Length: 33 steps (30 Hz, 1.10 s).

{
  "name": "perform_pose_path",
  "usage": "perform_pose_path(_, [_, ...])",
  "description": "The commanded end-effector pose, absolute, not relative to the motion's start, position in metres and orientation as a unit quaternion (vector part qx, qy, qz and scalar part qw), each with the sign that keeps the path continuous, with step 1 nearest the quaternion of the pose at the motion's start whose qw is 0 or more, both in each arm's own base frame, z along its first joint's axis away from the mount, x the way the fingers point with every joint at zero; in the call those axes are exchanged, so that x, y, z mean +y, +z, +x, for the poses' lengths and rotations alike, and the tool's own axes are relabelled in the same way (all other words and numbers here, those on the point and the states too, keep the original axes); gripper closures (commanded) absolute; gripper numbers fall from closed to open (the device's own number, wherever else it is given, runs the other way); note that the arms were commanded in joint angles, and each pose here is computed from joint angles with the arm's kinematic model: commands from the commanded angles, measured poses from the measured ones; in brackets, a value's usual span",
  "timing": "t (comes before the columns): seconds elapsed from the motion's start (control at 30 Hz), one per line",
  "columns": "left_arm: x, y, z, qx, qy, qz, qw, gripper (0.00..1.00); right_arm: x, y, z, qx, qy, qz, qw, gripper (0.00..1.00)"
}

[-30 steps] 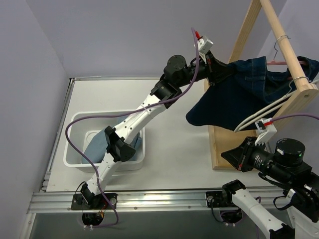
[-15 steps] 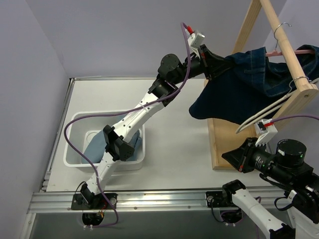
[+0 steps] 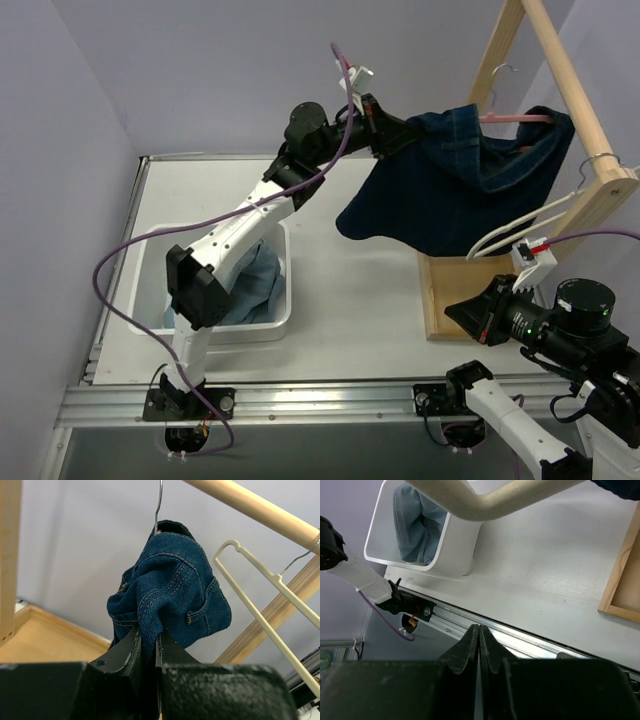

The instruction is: Remove the skirt from the hanger

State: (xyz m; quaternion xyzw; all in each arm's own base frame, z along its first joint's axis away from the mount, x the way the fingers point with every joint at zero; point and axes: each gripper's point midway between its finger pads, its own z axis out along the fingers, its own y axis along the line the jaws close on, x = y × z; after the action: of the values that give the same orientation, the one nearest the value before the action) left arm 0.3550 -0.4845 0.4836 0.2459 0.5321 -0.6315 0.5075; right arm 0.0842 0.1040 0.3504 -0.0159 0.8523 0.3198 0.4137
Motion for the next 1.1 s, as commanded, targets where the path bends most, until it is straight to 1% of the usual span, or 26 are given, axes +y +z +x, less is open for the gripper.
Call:
perform_pose_path(0.0, [-0.412, 0.593, 0.317, 0.408, -0.647, 0.237, 0.599, 0.98, 0.109, 0.360, 0.096, 0.845, 0.324, -0.024, 0.426, 1.00])
perform_pose_path(0.17, [-0.386, 0.582, 0.317, 0.440, -0.629, 0.228, 0.599, 0.98, 0.114, 0.367, 0.110, 0.843, 0.325, -0.024, 0.428, 1.00])
perform_pose_path(0.27, [-0.374, 0.566, 0.308, 0.479, -0.606, 0.232, 0.591, 0.98, 0.122, 0.378, 0.123, 0.836, 0.334, -0.035, 0.434, 1.00])
perform_pose_path(0.37, [-0.356, 0.547, 0.294, 0.511, -0.591, 0.228, 0.580, 0.98, 0.130, 0.390, 0.139, 0.830, 0.340, -0.048, 0.440, 1.00])
perform_pose_path(0.4, [-0.340, 0.560, 0.275, 0.498, -0.590, 0.230, 0.592, 0.98, 0.133, 0.393, 0.144, 0.827, 0.342, -0.053, 0.443, 1.00])
perform_pose_path(0.43, [-0.339, 0.537, 0.277, 0.519, -0.583, 0.226, 0.583, 0.98, 0.138, 0.392, 0.152, 0.831, 0.344, -0.060, 0.433, 1.00])
perform_pose_path(0.47, [-0.322, 0.547, 0.262, 0.512, -0.580, 0.218, 0.596, 0.98, 0.140, 0.393, 0.156, 0.831, 0.345, -0.065, 0.432, 1.00])
perform_pose_path(0.53, [-0.312, 0.528, 0.258, 0.534, -0.571, 0.210, 0.587, 0.98, 0.146, 0.399, 0.167, 0.832, 0.343, -0.081, 0.429, 1.00])
perform_pose_path(0.57, [-0.300, 0.533, 0.242, 0.532, -0.570, 0.210, 0.590, 0.98, 0.146, 0.404, 0.170, 0.830, 0.342, -0.085, 0.433, 1.00])
perform_pose_path(0.6, [-0.295, 0.531, 0.238, 0.536, -0.565, 0.208, 0.592, 0.98, 0.148, 0.416, 0.172, 0.822, 0.345, -0.091, 0.444, 1.00])
perform_pose_path(0.67, [-0.287, 0.519, 0.232, 0.554, -0.558, 0.200, 0.585, 0.98, 0.154, 0.422, 0.184, 0.821, 0.347, -0.099, 0.442, 1.00])
perform_pose_path(0.77, [-0.266, 0.521, 0.211, 0.554, -0.552, 0.191, 0.593, 0.98, 0.162, 0.438, 0.197, 0.812, 0.359, -0.106, 0.449, 1.00])
perform_pose_path(0.93, [-0.254, 0.511, 0.204, 0.576, -0.535, 0.180, 0.592, 0.98, 0.180, 0.453, 0.218, 0.799, 0.383, -0.113, 0.449, 1.00])
perform_pose_path(1.07, [-0.251, 0.506, 0.208, 0.590, -0.518, 0.175, 0.594, 0.98, 0.197, 0.468, 0.219, 0.785, 0.407, -0.126, 0.450, 1.00])
